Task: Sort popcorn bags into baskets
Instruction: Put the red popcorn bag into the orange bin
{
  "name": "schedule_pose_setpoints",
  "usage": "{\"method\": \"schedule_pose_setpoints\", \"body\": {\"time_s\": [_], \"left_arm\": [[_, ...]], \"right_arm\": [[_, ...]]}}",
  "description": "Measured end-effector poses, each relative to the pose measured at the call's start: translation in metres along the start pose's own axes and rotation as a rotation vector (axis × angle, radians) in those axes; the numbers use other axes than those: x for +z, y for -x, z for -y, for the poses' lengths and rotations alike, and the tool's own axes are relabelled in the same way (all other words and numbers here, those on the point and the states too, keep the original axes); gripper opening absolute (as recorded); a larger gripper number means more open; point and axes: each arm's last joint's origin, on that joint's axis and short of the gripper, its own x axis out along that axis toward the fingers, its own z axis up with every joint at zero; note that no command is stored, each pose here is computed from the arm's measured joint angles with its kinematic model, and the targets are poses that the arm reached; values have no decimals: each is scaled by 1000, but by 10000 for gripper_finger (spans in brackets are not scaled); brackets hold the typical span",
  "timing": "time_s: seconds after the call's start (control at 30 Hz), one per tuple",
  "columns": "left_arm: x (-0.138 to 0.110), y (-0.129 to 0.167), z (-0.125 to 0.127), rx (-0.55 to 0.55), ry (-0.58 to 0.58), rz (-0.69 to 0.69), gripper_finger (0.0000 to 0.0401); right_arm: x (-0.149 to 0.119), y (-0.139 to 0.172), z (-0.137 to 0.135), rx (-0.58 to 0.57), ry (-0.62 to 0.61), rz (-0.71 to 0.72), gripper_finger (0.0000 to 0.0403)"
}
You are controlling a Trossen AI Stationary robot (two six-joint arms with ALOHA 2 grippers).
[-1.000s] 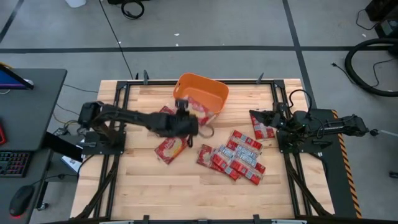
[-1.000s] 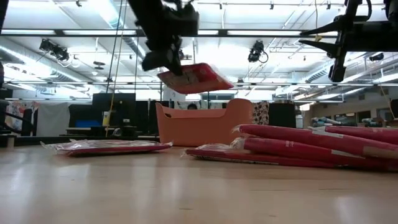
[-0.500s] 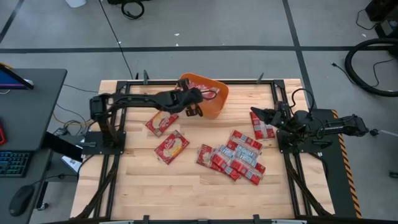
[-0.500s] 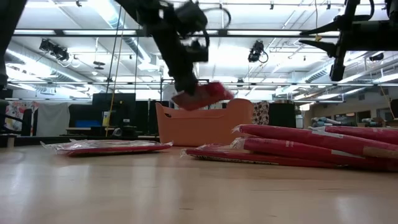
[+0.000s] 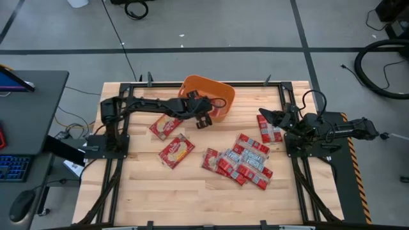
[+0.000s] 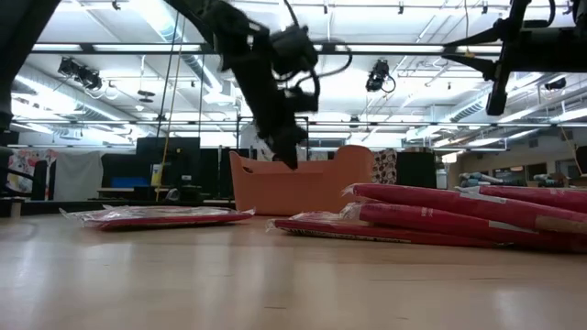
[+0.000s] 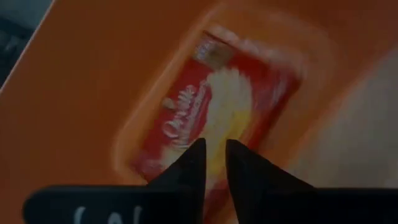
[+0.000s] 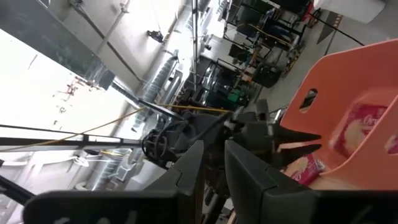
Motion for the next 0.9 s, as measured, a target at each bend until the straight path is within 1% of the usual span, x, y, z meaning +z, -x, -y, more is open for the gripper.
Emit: {"method": "schedule_pose_setpoints", "body": {"time_s": [0.13,0.17,0.23,0.27,0.37,0.43,0.5,0.57,0.67,0.77,0.8,0.9], "left_arm": [[7,21,-7,-9,-3,-7,78],[9,27,-10,-16,25,-9,78],[15,38,-10,-60,120,14,79],[19,45,-11,-99,166,34,79],[23,59,-3,-243,256,55,79],[22,62,6,-365,312,26,79],[23,69,18,-490,341,14,79],[22,77,32,-588,314,-3,79],[19,89,61,-693,231,-29,79],[17,105,83,-746,171,-18,80],[15,109,88,-755,160,-34,80],[6,114,95,-780,191,-143,80]], "right_arm": [[0,0,0,3,0,-2,68],[0,0,0,3,1,-2,68],[0,0,0,3,3,-4,68],[0,0,0,4,3,-5,68],[-1,0,0,16,10,-28,68],[-2,0,-1,31,12,-50,68],[-2,0,-1,43,11,-73,68],[-3,0,-1,51,-8,-99,68],[-8,-1,1,51,-14,-176,68],[-12,-4,2,3,1,-291,68],[-13,-6,0,-12,10,-335,68],[-16,-12,-8,-75,65,-487,68]]}}
